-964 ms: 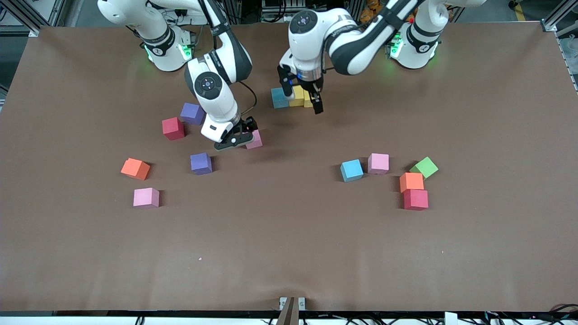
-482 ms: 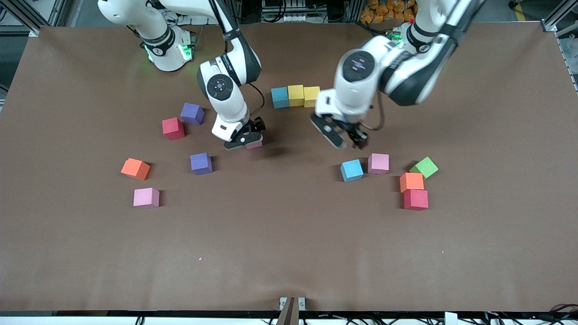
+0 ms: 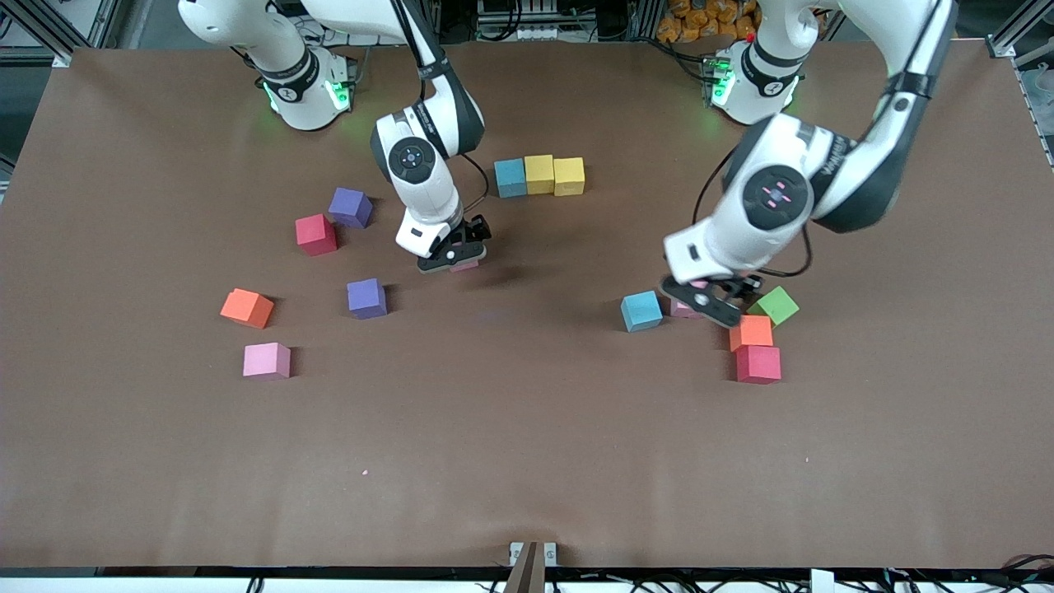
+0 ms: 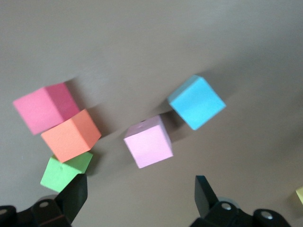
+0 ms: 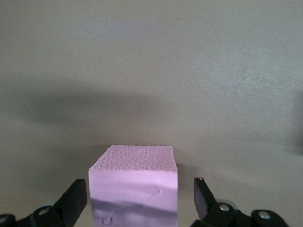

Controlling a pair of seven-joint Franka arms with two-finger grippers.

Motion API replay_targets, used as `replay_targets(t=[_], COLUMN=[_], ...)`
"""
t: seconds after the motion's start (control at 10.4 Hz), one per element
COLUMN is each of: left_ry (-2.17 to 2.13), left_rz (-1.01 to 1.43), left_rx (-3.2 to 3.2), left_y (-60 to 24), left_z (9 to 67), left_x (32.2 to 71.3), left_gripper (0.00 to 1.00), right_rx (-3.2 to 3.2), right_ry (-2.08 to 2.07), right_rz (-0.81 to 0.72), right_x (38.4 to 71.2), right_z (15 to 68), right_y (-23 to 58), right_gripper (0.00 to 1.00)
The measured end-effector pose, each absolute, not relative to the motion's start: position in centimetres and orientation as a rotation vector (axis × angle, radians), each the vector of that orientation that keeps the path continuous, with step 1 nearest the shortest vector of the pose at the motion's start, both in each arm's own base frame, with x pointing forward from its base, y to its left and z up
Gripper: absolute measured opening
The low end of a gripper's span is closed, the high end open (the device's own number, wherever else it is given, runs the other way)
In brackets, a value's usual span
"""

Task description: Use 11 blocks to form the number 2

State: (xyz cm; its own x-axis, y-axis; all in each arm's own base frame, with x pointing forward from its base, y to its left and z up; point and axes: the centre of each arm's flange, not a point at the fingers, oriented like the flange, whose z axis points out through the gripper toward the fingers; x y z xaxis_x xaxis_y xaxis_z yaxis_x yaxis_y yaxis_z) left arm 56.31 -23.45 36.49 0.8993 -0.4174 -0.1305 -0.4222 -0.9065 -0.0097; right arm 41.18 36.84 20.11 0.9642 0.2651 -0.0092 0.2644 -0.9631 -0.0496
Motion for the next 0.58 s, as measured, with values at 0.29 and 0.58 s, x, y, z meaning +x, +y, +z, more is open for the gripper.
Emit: replay_targets(t=[0.29, 0.58], left_ry=[0.153, -0.183], left_rz=[0.238, 0.284], left_rx=[-3.073, -3.043], left_y=[-23.4, -23.4], left_z=[34.3, 32.0], left_x=[56.7, 56.6], left_gripper=[1.0, 1.0], right_rx=[-3.067, -3.06], right_ry=[-0.424, -0.446], right_rz=[0.014, 0.005], right_x=[40.8, 40.3], right_z=[19.6, 19.8], right_y=[37.3, 38.1], right_gripper=[0.86, 0.59])
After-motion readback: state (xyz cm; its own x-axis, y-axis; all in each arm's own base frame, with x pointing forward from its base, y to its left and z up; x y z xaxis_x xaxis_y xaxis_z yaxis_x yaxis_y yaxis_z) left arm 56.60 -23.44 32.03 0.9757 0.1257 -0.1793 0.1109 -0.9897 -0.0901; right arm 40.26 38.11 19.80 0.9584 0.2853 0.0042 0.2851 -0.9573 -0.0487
